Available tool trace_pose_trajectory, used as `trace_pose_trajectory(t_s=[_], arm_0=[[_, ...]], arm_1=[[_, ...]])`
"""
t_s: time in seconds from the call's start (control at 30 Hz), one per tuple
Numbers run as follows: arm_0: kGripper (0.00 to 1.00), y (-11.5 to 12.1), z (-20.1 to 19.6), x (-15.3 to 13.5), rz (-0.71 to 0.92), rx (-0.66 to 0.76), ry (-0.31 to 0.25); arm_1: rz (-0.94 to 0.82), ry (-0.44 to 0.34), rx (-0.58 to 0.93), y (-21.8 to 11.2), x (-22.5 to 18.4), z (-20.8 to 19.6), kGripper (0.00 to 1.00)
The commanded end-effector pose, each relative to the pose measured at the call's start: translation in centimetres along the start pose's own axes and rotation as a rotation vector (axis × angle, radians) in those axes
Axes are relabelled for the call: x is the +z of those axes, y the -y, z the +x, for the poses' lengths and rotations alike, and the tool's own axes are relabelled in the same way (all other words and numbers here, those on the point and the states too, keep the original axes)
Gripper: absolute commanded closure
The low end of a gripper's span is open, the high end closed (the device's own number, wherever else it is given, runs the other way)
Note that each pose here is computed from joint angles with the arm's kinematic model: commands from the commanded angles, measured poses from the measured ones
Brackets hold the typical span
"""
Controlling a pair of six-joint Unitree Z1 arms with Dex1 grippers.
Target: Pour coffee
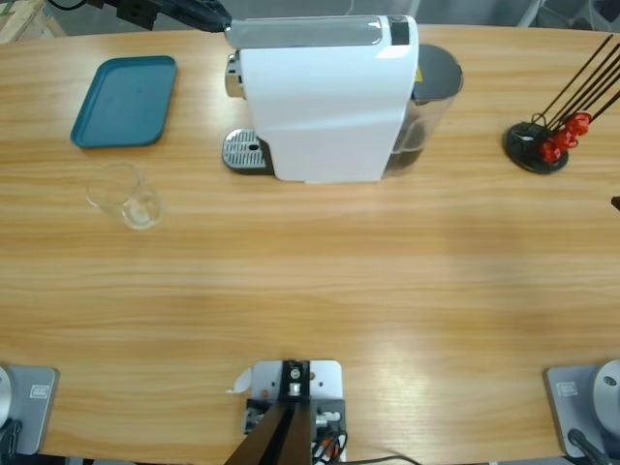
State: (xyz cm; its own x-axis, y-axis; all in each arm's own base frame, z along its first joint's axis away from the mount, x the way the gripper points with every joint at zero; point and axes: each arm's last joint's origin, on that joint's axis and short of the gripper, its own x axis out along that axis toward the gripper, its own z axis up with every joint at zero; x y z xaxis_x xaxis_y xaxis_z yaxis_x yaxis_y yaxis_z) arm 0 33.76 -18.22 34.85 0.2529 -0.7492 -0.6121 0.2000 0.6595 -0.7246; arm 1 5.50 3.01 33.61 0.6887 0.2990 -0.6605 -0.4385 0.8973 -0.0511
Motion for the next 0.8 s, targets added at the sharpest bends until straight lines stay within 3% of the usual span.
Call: trace_pose_trajectory(t_s=[0.03, 0.43, 0.8], arm_0=[[0.984, -1.0, 2.2, 0.4, -0.008, -0.028, -0.046], [1.000, 1.8, -0.1, 0.8, 0.095, -0.143, 0.043], [1.000, 3.6, -2.2, 0.4, 0.147, -0.197, 0.084]], arm_1=[[0.001, -0.023, -0.015, -0.1, 0.2, 0.5, 0.055], [0.000, -0.023, -0.015, -0.1, 0.2, 0.5, 0.055], [0.001, -0.024, -0.015, -0.1, 0.2, 0.5, 0.055]])
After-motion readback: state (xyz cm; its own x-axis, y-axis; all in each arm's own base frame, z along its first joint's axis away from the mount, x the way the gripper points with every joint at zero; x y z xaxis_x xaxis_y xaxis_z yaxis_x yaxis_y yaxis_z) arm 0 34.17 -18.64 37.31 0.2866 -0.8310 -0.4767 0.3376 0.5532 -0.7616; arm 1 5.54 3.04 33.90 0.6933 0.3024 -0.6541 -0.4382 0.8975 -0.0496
